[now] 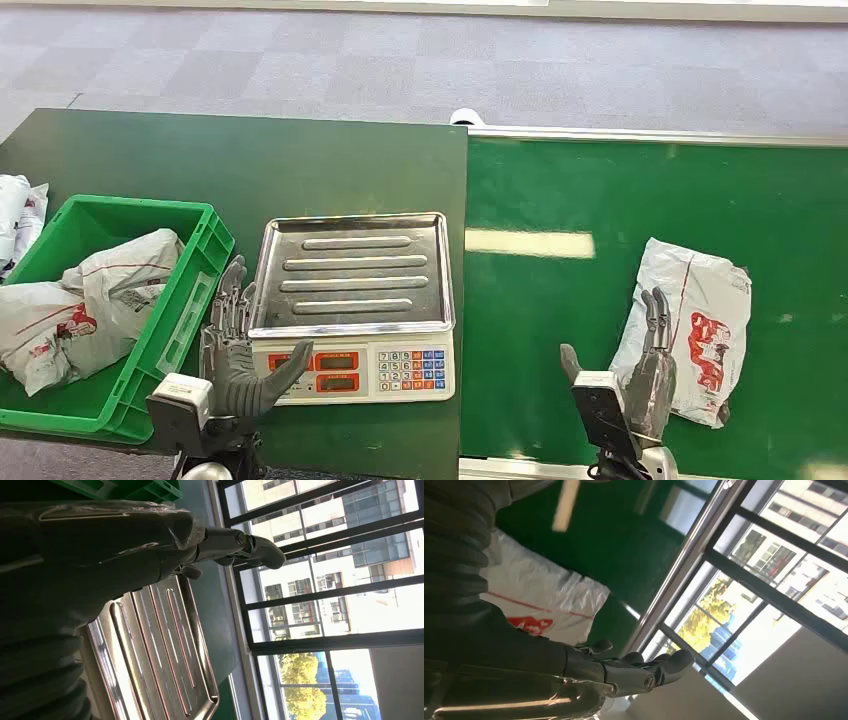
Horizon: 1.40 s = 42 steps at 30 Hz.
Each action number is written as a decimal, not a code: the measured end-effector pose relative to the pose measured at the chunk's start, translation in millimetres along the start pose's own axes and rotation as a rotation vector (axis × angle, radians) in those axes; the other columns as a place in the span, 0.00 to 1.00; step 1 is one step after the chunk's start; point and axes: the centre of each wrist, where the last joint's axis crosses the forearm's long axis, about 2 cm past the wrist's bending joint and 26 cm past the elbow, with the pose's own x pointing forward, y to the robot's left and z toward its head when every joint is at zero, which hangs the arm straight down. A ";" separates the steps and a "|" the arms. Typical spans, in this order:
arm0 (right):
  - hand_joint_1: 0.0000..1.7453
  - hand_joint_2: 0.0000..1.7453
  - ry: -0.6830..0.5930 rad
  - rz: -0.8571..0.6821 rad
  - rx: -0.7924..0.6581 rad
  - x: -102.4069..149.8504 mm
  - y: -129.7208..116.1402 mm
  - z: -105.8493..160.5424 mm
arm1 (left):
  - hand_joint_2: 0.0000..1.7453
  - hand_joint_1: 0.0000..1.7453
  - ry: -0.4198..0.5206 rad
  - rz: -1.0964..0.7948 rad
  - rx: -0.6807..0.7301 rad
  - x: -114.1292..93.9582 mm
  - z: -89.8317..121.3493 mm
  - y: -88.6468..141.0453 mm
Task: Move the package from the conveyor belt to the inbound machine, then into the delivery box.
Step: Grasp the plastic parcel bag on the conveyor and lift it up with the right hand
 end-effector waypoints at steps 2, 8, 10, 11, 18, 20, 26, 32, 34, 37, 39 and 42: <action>0.00 1.00 0.010 0.047 -0.016 -5.7 -6.2 -0.9 | 1.00 0.00 0.000 -0.002 0.000 0.2 1.8 0.3; 0.00 1.00 0.270 0.092 -0.079 -46.9 -46.4 -4.7 | 1.00 0.00 0.014 -0.008 0.012 0.8 12.1 2.0; 0.00 1.00 0.354 0.055 -0.067 -62.5 -55.8 -4.2 | 1.00 0.00 0.016 -0.003 0.013 0.7 13.2 1.7; 0.00 1.00 0.383 0.051 -0.066 -70.3 -60.1 -3.4 | 1.00 0.00 0.016 -0.002 0.013 0.6 13.5 1.5; 0.00 1.00 0.615 0.074 -0.049 -103.3 -70.1 -6.9 | 1.00 0.00 0.012 -0.001 0.015 0.1 12.2 -0.3; 0.00 1.00 0.691 0.096 -0.016 -111.7 -68.0 -8.9 | 1.00 0.00 0.012 0.001 0.016 -0.5 11.2 -0.8; 0.66 1.00 0.824 0.125 0.111 -126.8 -55.3 -11.9 | 1.00 0.00 0.014 0.004 0.006 -2.1 9.3 -2.9; 1.00 1.00 0.850 0.116 0.158 -131.0 -47.3 -18.0 | 1.00 0.00 0.013 0.002 0.004 -2.7 6.8 -2.4; 1.00 1.00 0.853 0.115 0.169 -131.3 -46.1 -21.0 | 1.00 0.00 0.014 0.003 0.004 -2.8 6.3 -2.3; 1.00 1.00 0.858 0.116 0.182 -131.4 -44.4 -24.7 | 1.00 0.00 0.017 0.001 0.006 -2.8 6.5 -2.3; 1.00 1.00 0.857 0.118 0.187 -131.2 -43.5 -26.4 | 1.00 0.00 0.018 -0.001 0.009 -3.0 7.0 -2.0; 1.00 1.00 0.844 0.121 0.182 -130.1 -42.4 -28.7 | 1.00 0.00 0.019 -0.005 0.014 -3.1 7.5 -1.7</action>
